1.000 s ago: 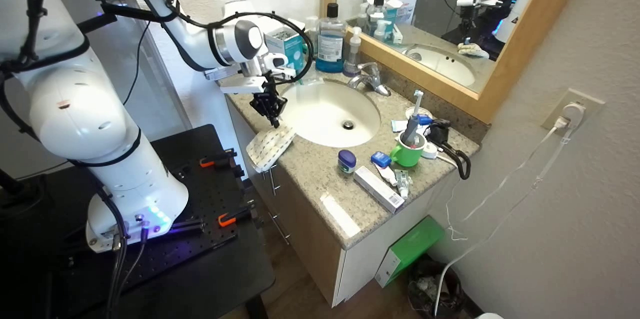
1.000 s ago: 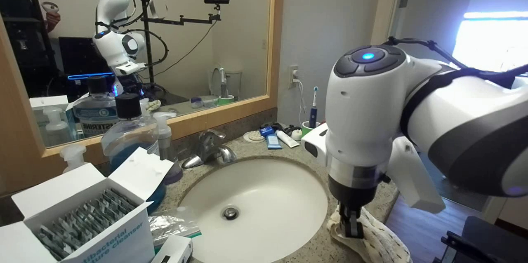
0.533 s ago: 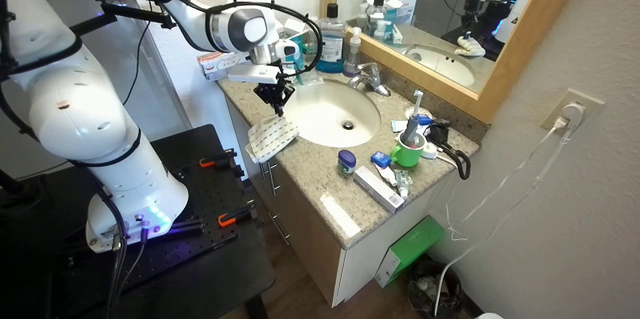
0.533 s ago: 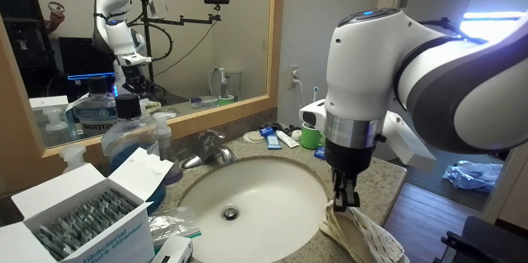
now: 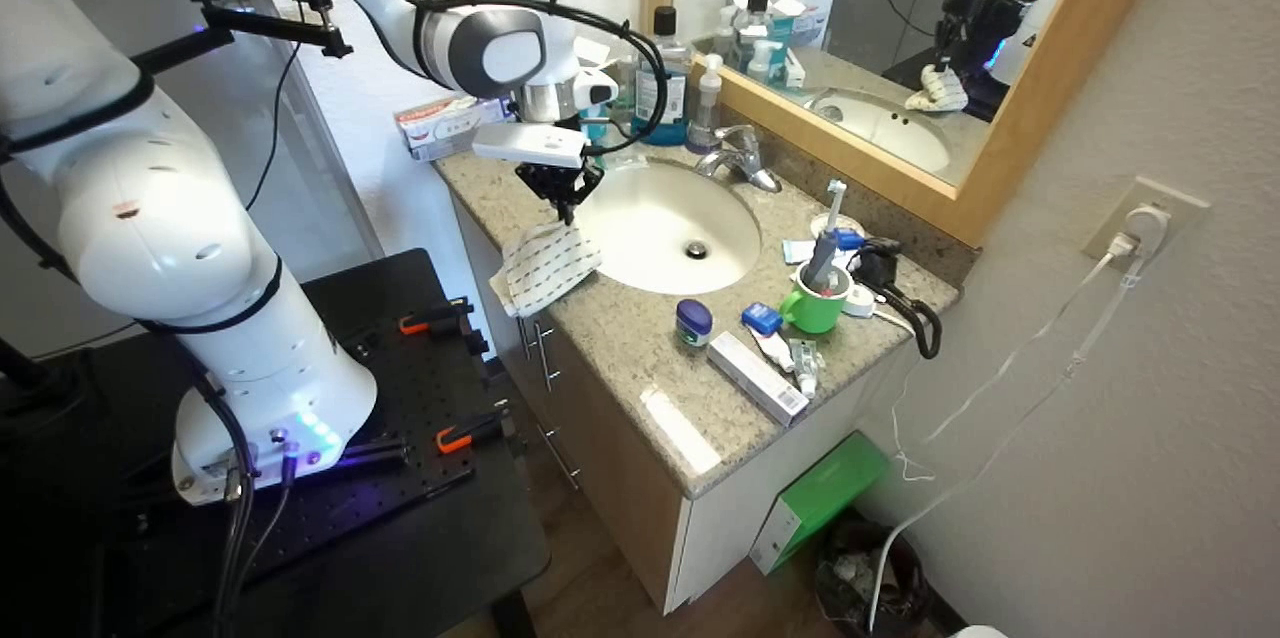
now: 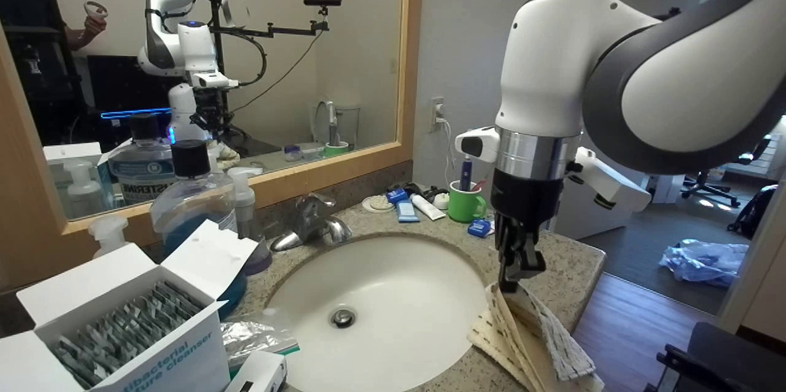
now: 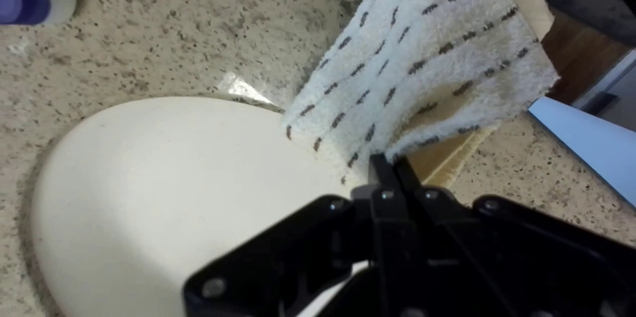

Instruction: Unfold the towel once

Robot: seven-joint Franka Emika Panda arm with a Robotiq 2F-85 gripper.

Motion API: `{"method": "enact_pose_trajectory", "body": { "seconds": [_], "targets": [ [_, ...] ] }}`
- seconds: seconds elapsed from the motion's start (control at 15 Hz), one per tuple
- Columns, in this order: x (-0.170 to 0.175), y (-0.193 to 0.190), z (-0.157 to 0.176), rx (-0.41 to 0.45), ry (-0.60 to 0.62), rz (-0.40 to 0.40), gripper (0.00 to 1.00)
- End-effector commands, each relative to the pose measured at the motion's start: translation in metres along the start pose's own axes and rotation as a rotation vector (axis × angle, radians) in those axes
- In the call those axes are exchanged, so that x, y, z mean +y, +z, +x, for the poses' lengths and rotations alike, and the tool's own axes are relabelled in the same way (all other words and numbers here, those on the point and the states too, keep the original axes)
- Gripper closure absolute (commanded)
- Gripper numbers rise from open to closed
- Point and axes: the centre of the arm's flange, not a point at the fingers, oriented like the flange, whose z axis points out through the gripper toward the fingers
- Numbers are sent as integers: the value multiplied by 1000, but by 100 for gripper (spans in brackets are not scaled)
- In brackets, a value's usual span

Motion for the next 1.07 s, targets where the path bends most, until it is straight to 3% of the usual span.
{"method": "enact_pose_trajectory", "body": {
  "seconds": [0.0,0.67,1.0],
  "targets": [
    [12,-23,-13,11,-31,30,99],
    [56,-38,-37,56,-120,133,99],
    [56,-34,-35,58,-104,112,97]
  ]
}}
